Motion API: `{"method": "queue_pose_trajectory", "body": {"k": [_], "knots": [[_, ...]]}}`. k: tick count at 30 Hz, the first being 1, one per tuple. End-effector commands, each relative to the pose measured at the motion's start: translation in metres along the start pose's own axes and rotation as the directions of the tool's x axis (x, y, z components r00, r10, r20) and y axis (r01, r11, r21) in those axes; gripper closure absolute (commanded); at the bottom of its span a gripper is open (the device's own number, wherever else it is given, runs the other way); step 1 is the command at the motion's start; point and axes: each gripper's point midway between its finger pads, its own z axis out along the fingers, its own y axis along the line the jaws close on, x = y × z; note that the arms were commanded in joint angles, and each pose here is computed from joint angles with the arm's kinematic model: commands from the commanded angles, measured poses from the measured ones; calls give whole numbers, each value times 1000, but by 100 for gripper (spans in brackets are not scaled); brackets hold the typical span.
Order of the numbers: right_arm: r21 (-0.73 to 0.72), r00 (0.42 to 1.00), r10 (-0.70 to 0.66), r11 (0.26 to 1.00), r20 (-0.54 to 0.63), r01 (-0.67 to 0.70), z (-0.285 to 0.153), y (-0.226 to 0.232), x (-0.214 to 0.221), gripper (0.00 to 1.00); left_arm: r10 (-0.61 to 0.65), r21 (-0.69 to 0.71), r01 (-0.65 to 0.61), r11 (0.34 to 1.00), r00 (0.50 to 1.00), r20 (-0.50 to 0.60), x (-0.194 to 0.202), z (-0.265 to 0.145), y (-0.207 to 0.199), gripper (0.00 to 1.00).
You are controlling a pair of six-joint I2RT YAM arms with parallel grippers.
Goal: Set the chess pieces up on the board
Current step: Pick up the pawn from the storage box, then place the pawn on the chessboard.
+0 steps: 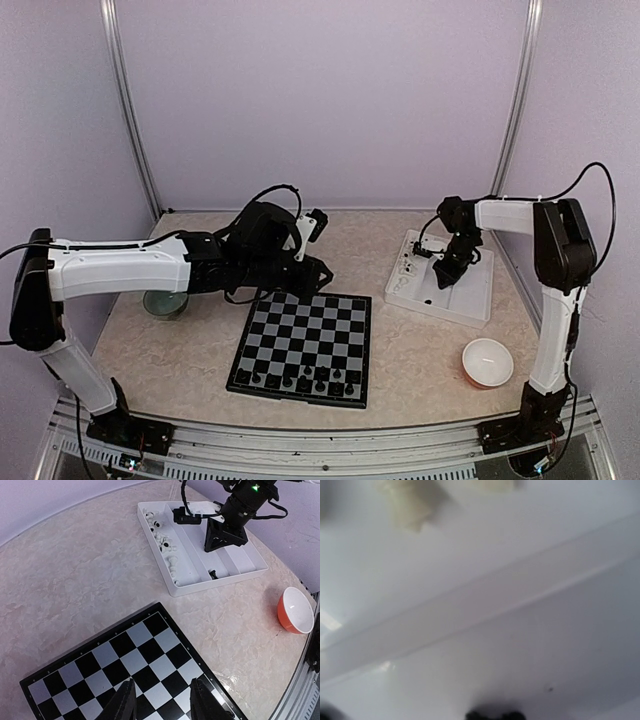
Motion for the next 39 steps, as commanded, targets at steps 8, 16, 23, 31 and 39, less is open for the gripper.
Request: {"method": "queue_pose_trajectory", "body": {"k": [8,16,23,31,39], "knots": [[-20,998,-30,999,55,32,-21,17,-2,98,-21,25,20,999,999,31,-15,7,-2,62],[-99,971,-71,990,229,96,-79,50,-23,98,-65,113,60,992,997,43,-25,24,-15,62],[-284,872,-123,916,473,283,-143,118,-50,98,-217,263,205,943,976,20,-35,40,-24,61],[-533,727,-7,675,687,511,-227,187,-69,96,-66,381,-40,924,963,261,-29,27,-52,60],[-534,700,-31,622,713,572,-236,210,-61,96,-367,564,178,806,899,240,-52,12,-56,60]]}}
